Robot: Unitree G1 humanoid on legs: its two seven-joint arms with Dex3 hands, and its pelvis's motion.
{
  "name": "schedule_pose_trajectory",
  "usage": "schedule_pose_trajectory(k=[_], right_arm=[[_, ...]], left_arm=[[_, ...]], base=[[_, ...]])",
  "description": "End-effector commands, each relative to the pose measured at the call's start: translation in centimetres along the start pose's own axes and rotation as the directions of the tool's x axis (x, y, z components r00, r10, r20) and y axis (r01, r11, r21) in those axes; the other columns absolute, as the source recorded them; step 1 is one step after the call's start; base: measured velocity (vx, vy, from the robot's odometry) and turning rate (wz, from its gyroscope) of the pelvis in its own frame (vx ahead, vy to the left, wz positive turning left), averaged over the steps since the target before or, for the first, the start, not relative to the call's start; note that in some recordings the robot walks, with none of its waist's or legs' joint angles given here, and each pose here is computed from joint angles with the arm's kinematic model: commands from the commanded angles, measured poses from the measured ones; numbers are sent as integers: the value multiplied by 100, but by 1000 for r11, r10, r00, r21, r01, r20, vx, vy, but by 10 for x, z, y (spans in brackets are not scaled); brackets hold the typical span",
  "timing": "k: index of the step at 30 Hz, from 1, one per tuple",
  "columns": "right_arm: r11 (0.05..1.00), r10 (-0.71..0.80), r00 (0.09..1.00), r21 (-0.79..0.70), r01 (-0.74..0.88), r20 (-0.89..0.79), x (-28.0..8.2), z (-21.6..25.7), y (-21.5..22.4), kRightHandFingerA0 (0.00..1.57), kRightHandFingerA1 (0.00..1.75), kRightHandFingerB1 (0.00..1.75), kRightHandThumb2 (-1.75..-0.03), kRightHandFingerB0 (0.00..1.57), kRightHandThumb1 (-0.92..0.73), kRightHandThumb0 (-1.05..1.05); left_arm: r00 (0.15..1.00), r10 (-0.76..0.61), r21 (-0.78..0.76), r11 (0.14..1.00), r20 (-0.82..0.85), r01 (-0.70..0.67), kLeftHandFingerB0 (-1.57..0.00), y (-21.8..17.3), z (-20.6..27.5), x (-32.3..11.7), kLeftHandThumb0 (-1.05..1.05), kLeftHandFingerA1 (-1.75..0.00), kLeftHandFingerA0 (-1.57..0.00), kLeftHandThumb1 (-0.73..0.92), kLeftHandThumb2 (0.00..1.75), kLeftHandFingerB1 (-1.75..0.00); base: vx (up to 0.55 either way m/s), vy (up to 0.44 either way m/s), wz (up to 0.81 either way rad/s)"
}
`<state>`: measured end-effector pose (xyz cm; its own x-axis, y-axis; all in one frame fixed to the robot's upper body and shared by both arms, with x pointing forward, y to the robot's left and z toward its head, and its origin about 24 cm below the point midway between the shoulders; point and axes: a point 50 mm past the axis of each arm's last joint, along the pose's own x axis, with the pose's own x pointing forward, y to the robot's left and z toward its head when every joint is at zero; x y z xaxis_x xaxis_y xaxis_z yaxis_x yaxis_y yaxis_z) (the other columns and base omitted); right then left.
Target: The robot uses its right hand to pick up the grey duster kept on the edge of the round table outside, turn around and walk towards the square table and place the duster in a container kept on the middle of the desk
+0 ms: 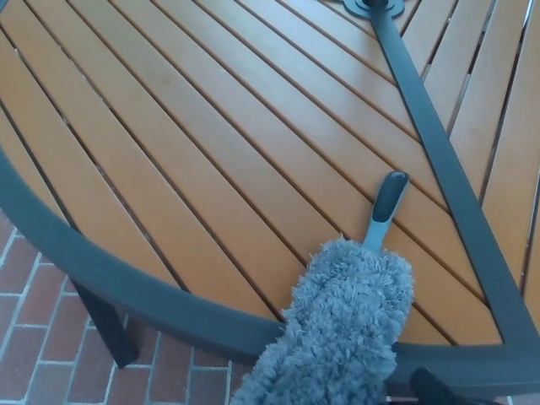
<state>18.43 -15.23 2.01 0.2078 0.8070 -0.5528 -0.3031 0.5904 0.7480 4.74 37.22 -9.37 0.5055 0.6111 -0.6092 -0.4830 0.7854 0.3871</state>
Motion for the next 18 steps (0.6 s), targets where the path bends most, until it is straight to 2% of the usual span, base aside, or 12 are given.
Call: schedule_pose_trajectory(k=[1,2,3,5,7,13,14,18], right_arm=[[990,-143,990,15,143,-16,12,3,-3,0,25,66,-53,0,-40,-89],[989,-149,989,20,150,-16,13,3,-2,0,25,66,-53,0,-40,-89],[983,-182,983,-6,182,-22,17,3,0,0,37,44,-71,0,-35,-97],[971,-235,972,-57,233,-22,25,5,4,0,34,40,-69,0,-36,-100],[968,-244,970,-64,242,-17,27,6,5,0,34,37,-68,0,-35,-94],[965,-257,966,-56,255,-15,29,7,6,0,34,37,-68,0,-35,-94],[953,-300,952,24,301,-56,32,1,-1,0,19,40,-54,0,-40,-75],[944,-319,944,63,325,-80,34,-1,-3,0,19,40,-54,0,-40,-75]], left_arm=[[994,36,-19,999,102,-34,-89,3,8,-2,-2,-95,-97,50,109,-69],[994,36,-20,999,102,-34,-89,3,8,-2,-2,-95,-97,50,109,-69],[995,30,-18,999,99,-29,-89,3,7,-2,3,-97,-96,48,112,-70],[995,21,-14,1000,96,-19,-90,3,7,-2,0,-97,-97,49,112,-69],[995,19,-12,1000,98,-18,-90,2,7,-2,-3,-97,-98,51,107,-70],[995,18,-13,1000,100,-17,-90,1,7,-2,-3,-97,-98,51,107,-70],[995,22,-24,1000,93,-20,-91,1,6,-2,0,-95,-100,51,109,-69],[996,24,-29,999,90,-21,-91,1,6,-1,0,-95,-100,51,109,-69]], base=[[0,0,0],[0,0,0],[0,0,0],[0,0,0],[0,0,0],[0,0,0],[0,0,0],[0,0,0]])
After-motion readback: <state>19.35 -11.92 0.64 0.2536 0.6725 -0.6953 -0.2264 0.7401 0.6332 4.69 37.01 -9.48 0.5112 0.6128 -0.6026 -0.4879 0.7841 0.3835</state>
